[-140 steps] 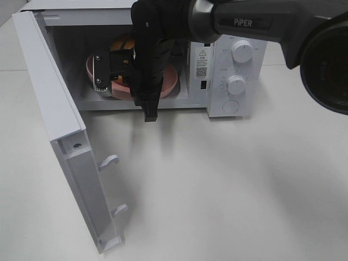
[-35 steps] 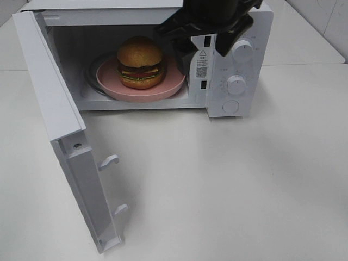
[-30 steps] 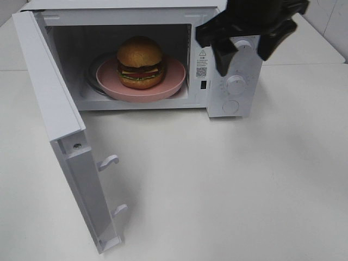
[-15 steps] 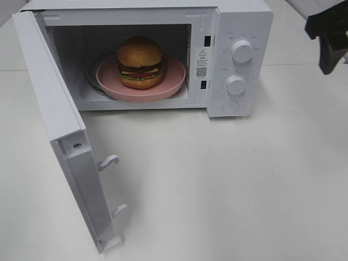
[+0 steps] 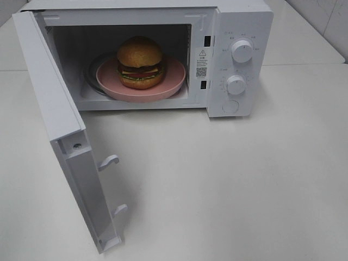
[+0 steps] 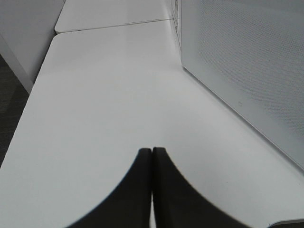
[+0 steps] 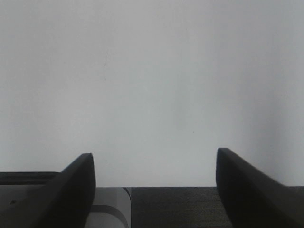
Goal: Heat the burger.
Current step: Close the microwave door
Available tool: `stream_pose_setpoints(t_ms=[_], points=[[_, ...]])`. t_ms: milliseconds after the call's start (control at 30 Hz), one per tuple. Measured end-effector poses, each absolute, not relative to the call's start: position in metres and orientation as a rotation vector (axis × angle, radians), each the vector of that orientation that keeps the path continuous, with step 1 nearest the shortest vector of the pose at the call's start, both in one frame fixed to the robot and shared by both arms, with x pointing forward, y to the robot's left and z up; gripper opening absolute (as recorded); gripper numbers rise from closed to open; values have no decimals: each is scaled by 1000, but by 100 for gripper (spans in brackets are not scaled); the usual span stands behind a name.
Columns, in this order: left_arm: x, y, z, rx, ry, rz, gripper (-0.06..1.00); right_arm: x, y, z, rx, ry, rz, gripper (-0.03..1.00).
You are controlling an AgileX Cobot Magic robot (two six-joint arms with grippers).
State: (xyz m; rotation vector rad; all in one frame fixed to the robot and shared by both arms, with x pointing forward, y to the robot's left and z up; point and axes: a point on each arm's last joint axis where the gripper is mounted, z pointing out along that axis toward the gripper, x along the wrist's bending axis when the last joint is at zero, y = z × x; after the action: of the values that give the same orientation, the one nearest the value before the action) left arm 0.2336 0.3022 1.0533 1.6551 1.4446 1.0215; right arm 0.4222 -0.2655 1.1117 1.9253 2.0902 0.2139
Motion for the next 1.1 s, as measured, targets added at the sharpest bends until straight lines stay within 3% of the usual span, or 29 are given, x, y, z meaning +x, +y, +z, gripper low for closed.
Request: stream_pose_setpoints(t_ms=[533,1100], points=[[234,302,1053,1655,1445,1022,0,315,-293,1048,1906,2069,277,67],[234,302,1053,1655,1445,1022,0,254,-305,1054,1633,1829,817,60]])
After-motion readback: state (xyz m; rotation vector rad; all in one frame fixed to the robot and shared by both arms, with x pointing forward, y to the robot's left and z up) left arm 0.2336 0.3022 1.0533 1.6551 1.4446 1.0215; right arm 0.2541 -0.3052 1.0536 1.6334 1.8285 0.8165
